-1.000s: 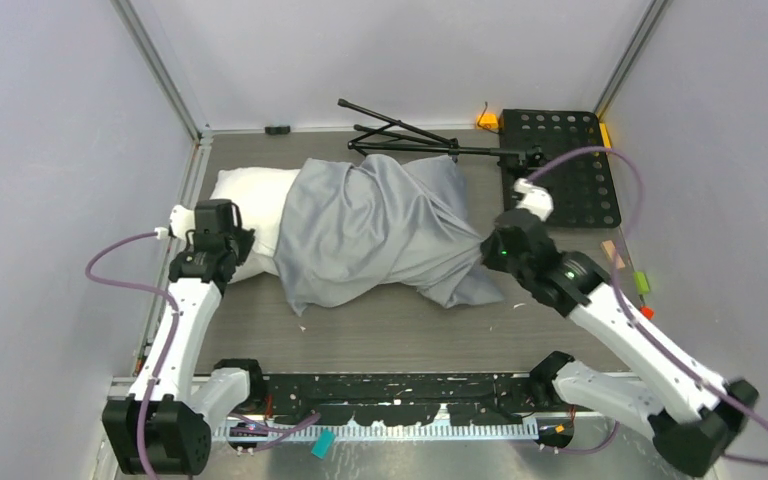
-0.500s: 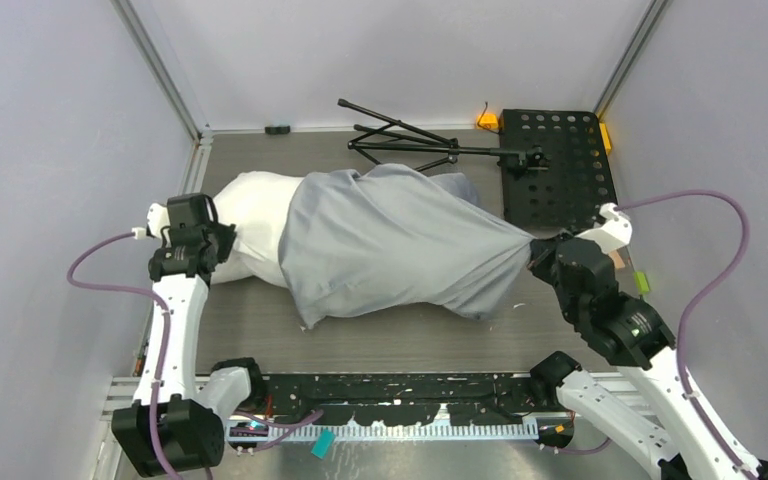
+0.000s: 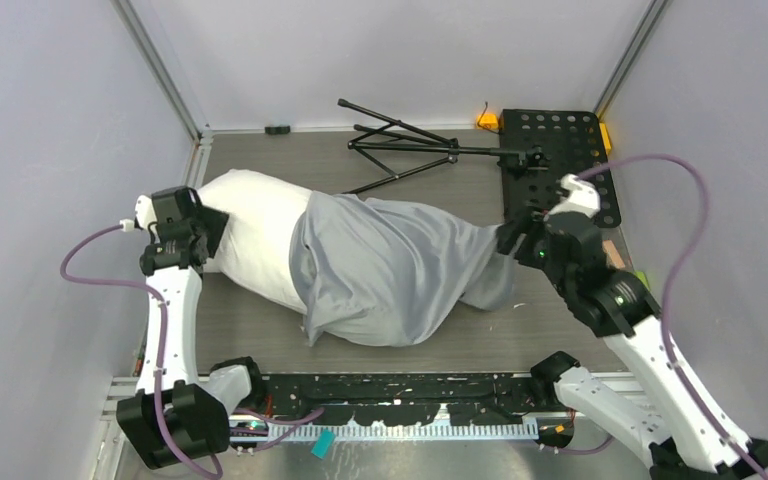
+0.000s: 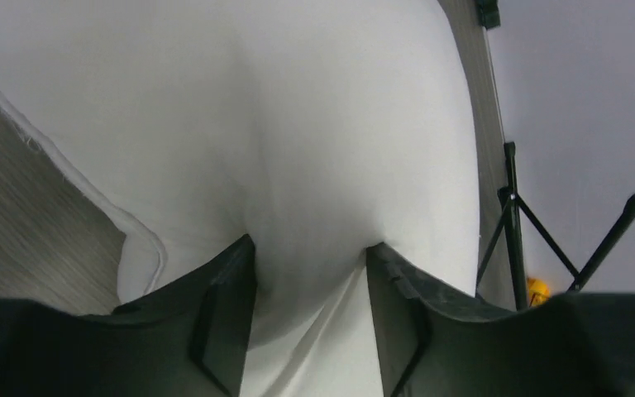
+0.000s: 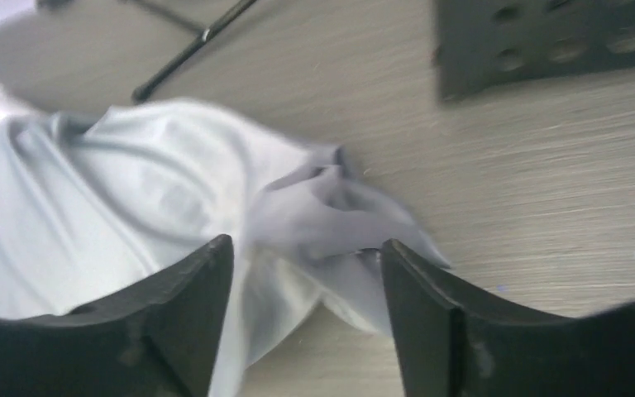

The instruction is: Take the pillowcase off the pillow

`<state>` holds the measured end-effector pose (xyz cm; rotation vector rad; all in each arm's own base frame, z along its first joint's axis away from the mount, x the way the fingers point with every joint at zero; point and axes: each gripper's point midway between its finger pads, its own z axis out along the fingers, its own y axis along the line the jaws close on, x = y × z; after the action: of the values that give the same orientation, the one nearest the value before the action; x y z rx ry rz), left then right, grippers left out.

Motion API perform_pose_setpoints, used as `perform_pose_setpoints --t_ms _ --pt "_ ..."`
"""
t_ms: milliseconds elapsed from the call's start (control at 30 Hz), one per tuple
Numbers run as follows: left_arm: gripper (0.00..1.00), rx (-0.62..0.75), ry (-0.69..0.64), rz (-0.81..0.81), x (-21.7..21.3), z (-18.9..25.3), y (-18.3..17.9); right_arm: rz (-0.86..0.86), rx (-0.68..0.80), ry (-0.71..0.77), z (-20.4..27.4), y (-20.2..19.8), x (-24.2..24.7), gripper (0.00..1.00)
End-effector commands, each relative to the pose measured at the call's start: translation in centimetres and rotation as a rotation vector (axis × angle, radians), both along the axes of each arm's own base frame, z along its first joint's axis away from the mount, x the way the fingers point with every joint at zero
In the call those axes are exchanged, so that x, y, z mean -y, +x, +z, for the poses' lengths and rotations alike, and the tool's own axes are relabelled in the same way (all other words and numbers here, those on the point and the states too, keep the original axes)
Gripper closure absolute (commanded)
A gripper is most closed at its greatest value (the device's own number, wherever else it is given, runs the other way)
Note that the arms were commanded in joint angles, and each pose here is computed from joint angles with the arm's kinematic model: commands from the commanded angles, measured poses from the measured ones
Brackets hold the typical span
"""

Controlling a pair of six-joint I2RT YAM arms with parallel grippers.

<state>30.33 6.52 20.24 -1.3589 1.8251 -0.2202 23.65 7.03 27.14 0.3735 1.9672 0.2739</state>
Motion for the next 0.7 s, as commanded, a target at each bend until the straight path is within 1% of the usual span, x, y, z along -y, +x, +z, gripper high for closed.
perform_pose_setpoints --t_ms 0,67,100,133,200,233,367,500,567,667 --pt "0.28 0.203 -0.016 -0.091 1.2 4.4 2.6 0.369 -0.091 0.068 0.3 0.6 -7.4 0.17" --pt "0.10 0.229 0.000 -0.126 1.7 5.3 2.1 0.489 -0.160 0.111 -0.3 0.1 -9.9 0.15" --pt "0.05 0.240 -0.003 -0.157 2.4 5.8 1.7 0.540 -0.187 0.138 -0.5 -0.1 -11.0 0.14" --pt "0.03 0.255 -0.010 -0.197 3.2 6.5 1.3 0.590 -0.216 0.168 -0.7 -0.4 -12.1 0.14" --pt "0.03 0.275 -0.042 -0.298 5.5 7.3 0.4 0.681 -0.275 0.218 -1.4 -1.0 -14.3 0.13" --pt "0.03 0.278 -0.058 -0.339 6.6 7.5 -0.1 0.704 -0.289 0.217 -1.7 -1.3 -15.2 0.13" --pt "0.03 0.239 -0.090 -0.431 9.8 6.6 -2.5 0.692 -0.313 0.146 -3.6 -1.3 -17.5 0.12" --pt "0.04 0.233 -0.077 -0.421 10.1 6.4 -3.8 0.668 -0.331 0.171 -5.0 -0.1 -19.6 0.11" --pt "0.04 0.221 -0.061 -0.420 9.9 6.8 -4.2 0.607 -0.318 0.161 -5.5 1.3 -19.5 0.11" --pt "0.04 0.222 -0.005 -0.404 9.1 8.7 -5.0 0.497 -0.298 0.103 -6.2 3.2 -18.3 0.11"
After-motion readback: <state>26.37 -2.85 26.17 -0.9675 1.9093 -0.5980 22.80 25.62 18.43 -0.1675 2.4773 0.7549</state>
